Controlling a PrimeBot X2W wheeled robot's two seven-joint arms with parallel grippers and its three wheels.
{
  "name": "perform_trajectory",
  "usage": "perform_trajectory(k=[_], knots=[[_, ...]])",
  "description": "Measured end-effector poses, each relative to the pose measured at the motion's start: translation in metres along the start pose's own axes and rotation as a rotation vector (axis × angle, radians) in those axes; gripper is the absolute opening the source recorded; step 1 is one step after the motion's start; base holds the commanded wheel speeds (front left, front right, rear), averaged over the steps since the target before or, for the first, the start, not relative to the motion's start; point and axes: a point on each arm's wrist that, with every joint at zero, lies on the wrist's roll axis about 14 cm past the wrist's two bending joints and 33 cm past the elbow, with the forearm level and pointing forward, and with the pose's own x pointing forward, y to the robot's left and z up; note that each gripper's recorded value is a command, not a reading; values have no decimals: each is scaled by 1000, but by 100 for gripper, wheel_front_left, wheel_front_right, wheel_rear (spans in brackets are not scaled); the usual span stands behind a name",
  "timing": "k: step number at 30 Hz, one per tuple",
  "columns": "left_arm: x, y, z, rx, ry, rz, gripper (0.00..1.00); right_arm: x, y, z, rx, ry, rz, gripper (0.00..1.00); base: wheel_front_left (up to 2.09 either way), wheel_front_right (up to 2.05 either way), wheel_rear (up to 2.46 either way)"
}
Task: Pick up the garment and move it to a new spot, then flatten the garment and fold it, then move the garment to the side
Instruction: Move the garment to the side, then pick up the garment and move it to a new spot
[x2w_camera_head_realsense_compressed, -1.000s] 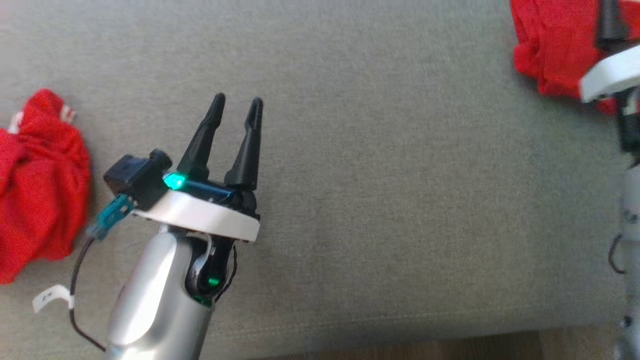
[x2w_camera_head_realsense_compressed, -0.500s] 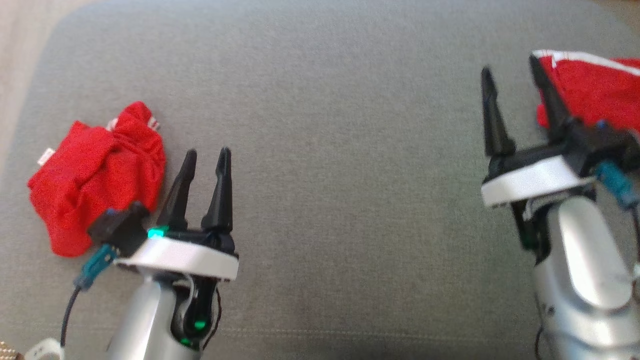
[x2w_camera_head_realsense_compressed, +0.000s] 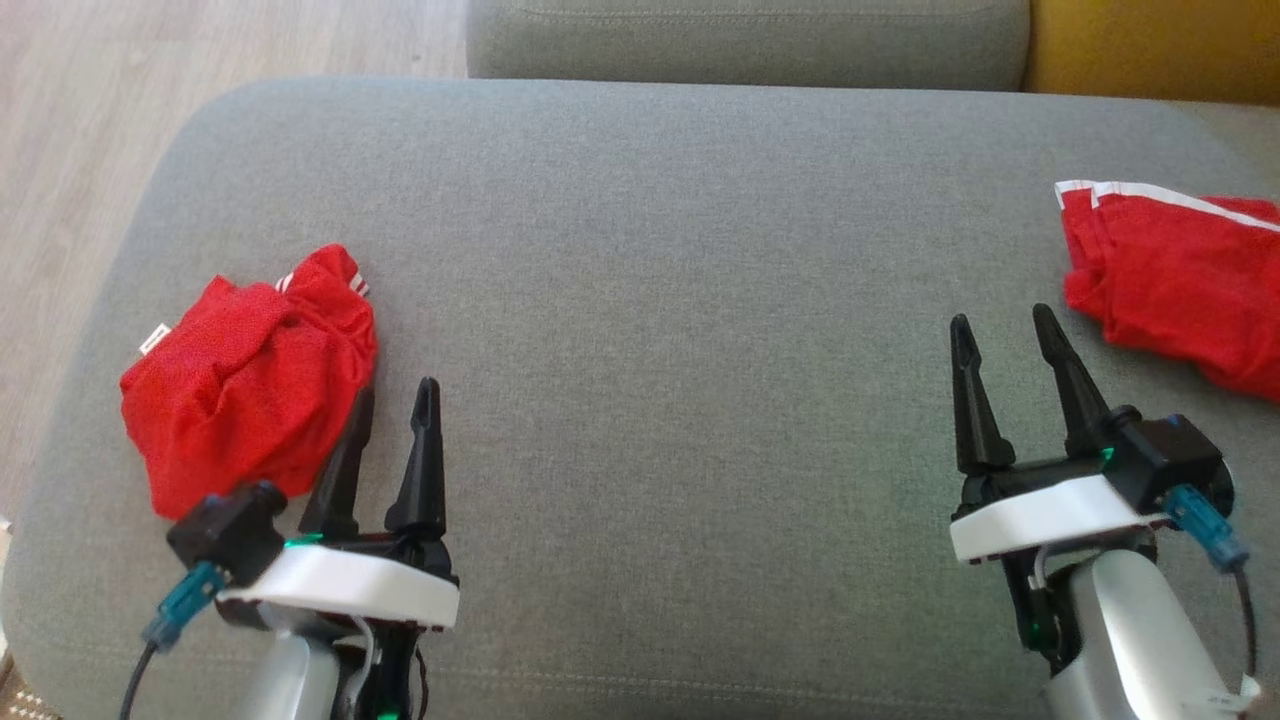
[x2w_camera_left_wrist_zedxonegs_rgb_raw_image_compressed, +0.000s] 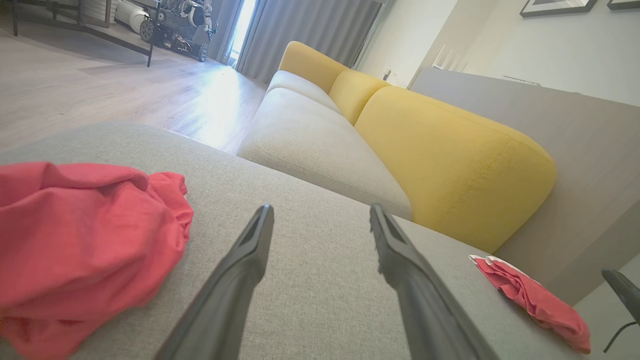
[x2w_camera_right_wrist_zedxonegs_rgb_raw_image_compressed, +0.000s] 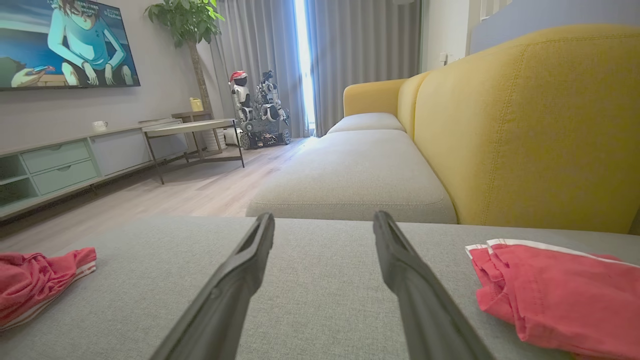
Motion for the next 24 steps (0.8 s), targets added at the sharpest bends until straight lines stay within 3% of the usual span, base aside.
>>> perform_trajectory(k=[17,24], knots=[[-2,2,-8,-3,24,6,100,1,4,-4,17,1,6,100,0,0,0],[-10,16,0,5,2,54,100,9,30,-10,29,18,85,100,0,0,0]])
